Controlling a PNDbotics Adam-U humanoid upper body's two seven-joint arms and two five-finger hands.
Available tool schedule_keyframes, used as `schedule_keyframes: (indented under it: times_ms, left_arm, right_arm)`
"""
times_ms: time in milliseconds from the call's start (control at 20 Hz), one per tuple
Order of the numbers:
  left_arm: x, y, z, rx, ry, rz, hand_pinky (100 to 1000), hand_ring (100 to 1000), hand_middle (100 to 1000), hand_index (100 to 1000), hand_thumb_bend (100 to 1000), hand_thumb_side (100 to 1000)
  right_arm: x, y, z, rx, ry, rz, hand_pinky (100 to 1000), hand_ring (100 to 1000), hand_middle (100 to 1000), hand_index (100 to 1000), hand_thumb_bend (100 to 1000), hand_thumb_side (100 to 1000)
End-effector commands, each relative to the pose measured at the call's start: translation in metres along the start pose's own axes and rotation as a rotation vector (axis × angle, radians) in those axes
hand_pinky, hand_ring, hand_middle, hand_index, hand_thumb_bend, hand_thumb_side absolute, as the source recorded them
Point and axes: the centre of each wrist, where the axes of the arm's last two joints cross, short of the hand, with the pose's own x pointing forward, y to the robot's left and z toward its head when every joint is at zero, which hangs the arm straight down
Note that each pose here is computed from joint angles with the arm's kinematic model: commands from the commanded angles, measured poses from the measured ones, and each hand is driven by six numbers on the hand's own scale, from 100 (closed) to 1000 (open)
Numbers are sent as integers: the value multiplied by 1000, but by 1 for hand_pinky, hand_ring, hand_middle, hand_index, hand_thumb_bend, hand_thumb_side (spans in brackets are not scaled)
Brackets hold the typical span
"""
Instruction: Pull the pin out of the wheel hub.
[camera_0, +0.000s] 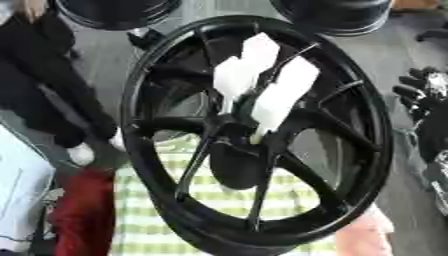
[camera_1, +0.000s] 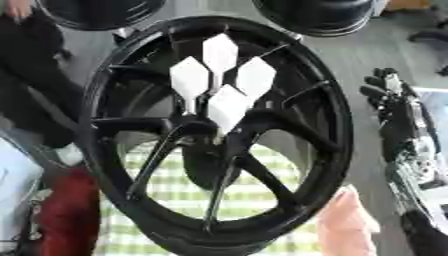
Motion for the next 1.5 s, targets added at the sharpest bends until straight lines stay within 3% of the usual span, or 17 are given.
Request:
schedule_keyframes:
  times_ms: [50,600,800,1000,1200,1500]
  left_arm:
    - [10,2,-5,-4,-39,-6,611,767,784,789,327,762]
    - [12,2,-7,-7,-48,-16,611,766,783,786,325,758]
    - [26,2,-16,-52,-100,-56,611,767,784,786,310,741]
    - [61,-3,-35,-188,-220,-164,615,769,785,794,287,709]
    - [111,-15,-53,-429,-360,-361,628,771,785,805,272,690]
    - [175,-33,-67,-765,-458,-657,658,774,784,819,295,690]
  right_arm:
    - [12,-2,-3,9,-40,17,959,810,753,820,100,749]
    - [11,-2,-3,9,-39,16,959,810,753,820,100,750]
    - [11,-3,-3,10,-38,19,959,810,754,820,100,749]
    - [11,-5,-2,10,-37,27,959,810,754,820,100,748]
    - [10,-6,-1,13,-31,38,959,810,753,819,100,749]
    - [9,-8,0,20,-22,54,959,810,753,819,100,750]
